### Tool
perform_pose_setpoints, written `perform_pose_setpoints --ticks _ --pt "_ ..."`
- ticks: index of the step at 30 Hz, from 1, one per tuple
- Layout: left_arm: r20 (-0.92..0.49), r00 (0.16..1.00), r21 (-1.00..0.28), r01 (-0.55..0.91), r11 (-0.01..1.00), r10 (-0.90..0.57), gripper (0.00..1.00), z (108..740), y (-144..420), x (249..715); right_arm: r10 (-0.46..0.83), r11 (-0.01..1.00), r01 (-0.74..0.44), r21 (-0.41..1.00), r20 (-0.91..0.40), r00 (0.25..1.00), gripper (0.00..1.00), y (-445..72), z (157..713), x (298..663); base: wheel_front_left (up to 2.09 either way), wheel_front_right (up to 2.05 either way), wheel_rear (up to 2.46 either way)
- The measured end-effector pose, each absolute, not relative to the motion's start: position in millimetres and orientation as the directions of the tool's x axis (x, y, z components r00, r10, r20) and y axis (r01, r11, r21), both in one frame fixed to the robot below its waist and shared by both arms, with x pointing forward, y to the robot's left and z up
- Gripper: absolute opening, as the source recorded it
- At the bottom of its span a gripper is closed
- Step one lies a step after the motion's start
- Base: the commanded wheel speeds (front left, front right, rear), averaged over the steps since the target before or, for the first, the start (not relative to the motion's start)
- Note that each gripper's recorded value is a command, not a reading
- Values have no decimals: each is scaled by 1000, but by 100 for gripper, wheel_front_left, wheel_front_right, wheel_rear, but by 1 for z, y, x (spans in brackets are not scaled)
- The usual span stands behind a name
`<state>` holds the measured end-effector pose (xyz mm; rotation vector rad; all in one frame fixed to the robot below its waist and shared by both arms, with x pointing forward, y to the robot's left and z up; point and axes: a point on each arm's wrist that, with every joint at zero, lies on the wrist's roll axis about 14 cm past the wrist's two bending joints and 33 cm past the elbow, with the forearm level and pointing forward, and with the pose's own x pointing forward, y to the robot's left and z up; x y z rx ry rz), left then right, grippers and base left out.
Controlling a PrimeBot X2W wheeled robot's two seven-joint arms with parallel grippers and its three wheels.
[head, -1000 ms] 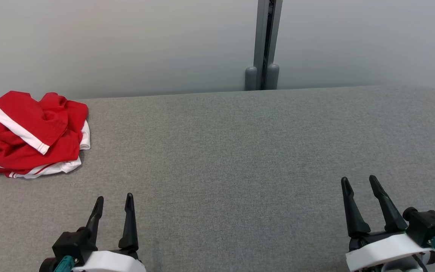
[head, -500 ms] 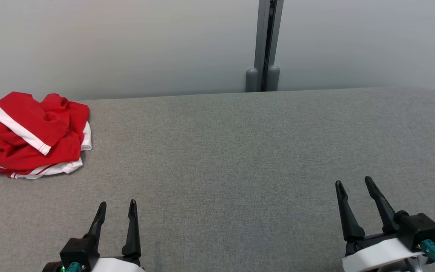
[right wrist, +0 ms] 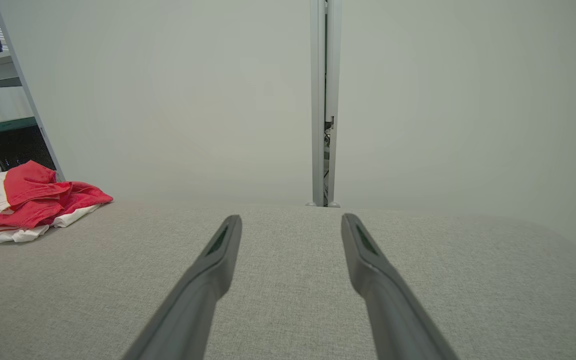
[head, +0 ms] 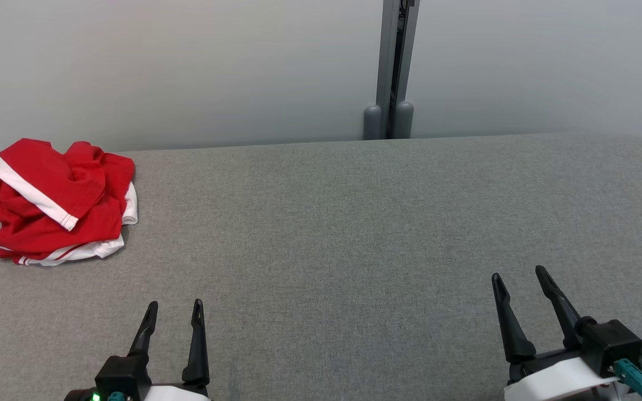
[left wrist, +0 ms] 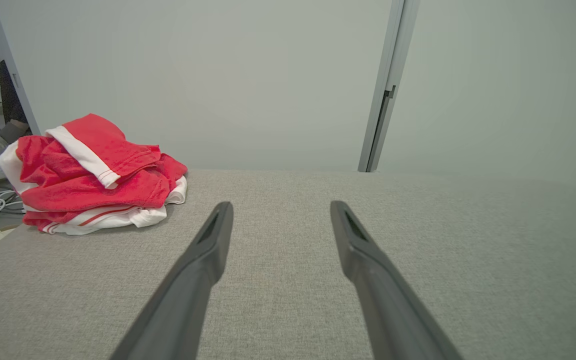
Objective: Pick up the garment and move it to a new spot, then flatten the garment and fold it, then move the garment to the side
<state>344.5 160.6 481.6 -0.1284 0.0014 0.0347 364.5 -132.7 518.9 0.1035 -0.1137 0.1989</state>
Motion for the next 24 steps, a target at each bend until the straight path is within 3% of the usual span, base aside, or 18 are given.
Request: perform_pose_setpoints --ticks 24 --pt "0 999 -128 -47 991 47 100 483 165 343 194 974 -206 94 118 974 100 -132 517 366 0 0 0"
